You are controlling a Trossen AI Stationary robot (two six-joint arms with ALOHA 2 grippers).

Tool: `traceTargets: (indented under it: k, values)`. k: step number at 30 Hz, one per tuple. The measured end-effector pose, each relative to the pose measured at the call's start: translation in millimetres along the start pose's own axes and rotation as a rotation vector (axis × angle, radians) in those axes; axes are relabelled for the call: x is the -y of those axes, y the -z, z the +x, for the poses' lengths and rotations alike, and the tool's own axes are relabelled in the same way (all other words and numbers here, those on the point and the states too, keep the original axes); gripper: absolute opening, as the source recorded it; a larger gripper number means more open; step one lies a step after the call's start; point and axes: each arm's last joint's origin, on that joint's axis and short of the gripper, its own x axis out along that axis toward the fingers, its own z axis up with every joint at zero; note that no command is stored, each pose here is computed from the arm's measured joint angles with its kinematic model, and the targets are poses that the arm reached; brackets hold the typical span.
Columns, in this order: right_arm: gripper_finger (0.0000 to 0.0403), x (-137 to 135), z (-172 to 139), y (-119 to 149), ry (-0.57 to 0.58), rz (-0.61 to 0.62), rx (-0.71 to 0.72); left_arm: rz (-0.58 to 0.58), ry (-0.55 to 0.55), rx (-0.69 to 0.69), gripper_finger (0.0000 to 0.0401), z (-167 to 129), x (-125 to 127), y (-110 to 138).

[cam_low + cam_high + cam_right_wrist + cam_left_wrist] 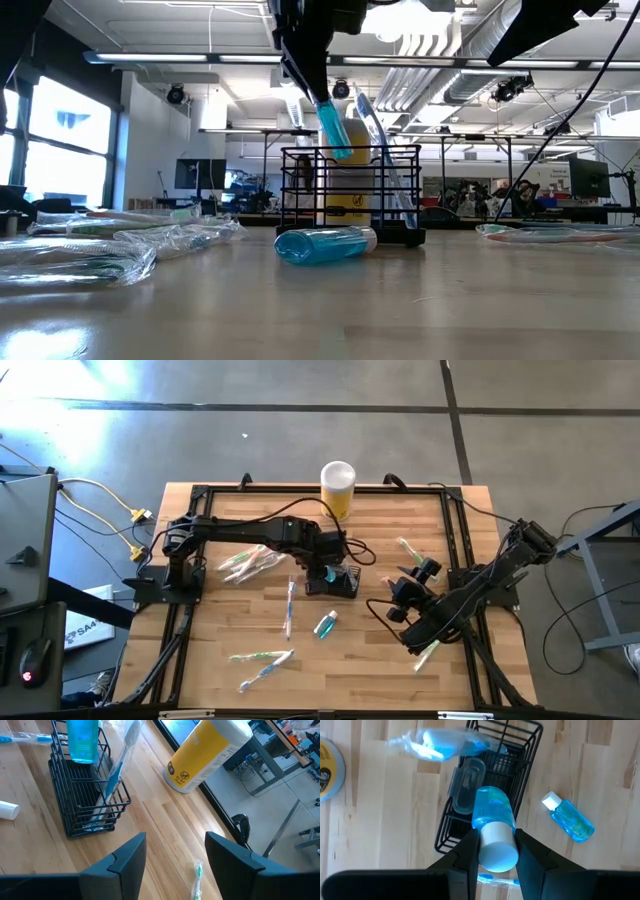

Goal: Pick & Place toothbrushing station
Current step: Put the right blue mouthwash into the wire organizer

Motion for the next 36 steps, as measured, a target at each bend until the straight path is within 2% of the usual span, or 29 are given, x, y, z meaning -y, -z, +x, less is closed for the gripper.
traceTargets:
  k: [10,25,36]
  values:
    - [0.0195,0,0,0,0.0,0.001,0.001,-0.014,0.003,-0.002,0.0087,3,0,1]
    - [0.0195,-1,0,-1,0.0,0.006,0.01,-0.032,0.036,-0.102,0.0087,41,0,-1]
    - [0.0195,-1,0,-1,0.004,0.005,0.017,-0.069,0.05,-0.098,0.0094,40,-4,-4]
